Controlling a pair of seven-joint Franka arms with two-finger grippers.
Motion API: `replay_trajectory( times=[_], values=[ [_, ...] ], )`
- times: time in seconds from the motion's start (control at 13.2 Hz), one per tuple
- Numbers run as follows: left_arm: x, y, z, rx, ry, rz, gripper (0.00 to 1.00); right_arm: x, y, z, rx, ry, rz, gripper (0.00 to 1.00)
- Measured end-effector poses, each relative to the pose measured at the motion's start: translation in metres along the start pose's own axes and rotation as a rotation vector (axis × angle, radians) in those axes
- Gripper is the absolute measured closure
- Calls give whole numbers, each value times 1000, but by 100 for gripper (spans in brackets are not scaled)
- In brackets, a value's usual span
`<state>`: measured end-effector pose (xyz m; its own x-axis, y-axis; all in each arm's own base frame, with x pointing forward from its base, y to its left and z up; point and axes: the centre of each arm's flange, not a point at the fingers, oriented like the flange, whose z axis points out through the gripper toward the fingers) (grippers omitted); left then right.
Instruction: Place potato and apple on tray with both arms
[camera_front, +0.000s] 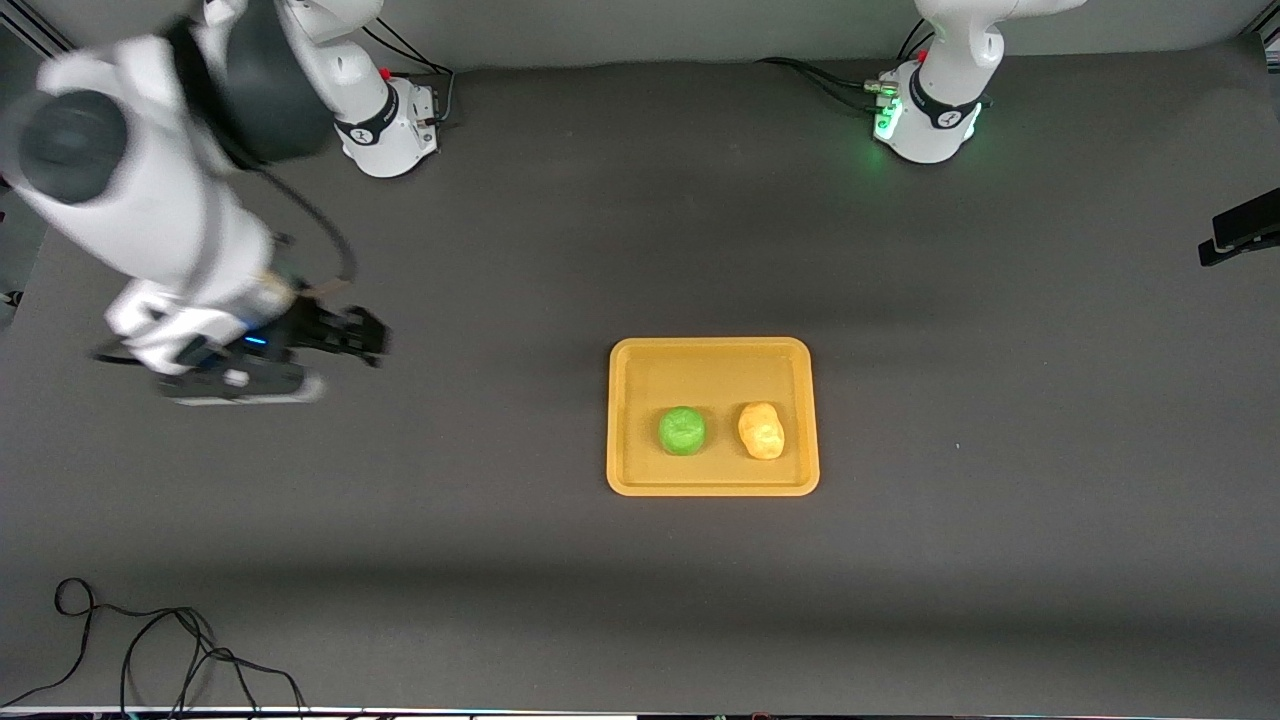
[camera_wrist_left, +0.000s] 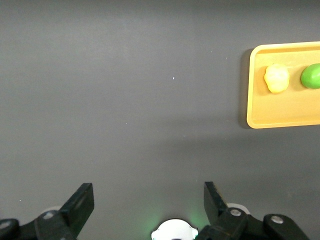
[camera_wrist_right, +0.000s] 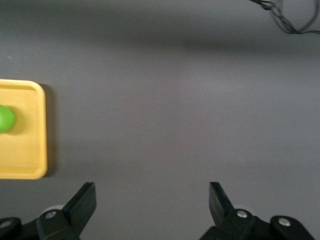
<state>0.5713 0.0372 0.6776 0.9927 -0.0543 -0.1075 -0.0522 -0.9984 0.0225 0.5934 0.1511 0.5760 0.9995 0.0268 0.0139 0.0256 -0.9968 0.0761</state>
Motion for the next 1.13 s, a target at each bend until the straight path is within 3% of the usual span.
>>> replay_trajectory(
  times=[0.53, 1.13],
  values=[
    [0, -1, 0, 1, 2, -3, 2, -22, 137, 8, 22, -37, 61, 0],
    [0, 1, 0, 1, 2, -4, 2, -20, 183, 4, 23, -11, 79, 0]
  ],
)
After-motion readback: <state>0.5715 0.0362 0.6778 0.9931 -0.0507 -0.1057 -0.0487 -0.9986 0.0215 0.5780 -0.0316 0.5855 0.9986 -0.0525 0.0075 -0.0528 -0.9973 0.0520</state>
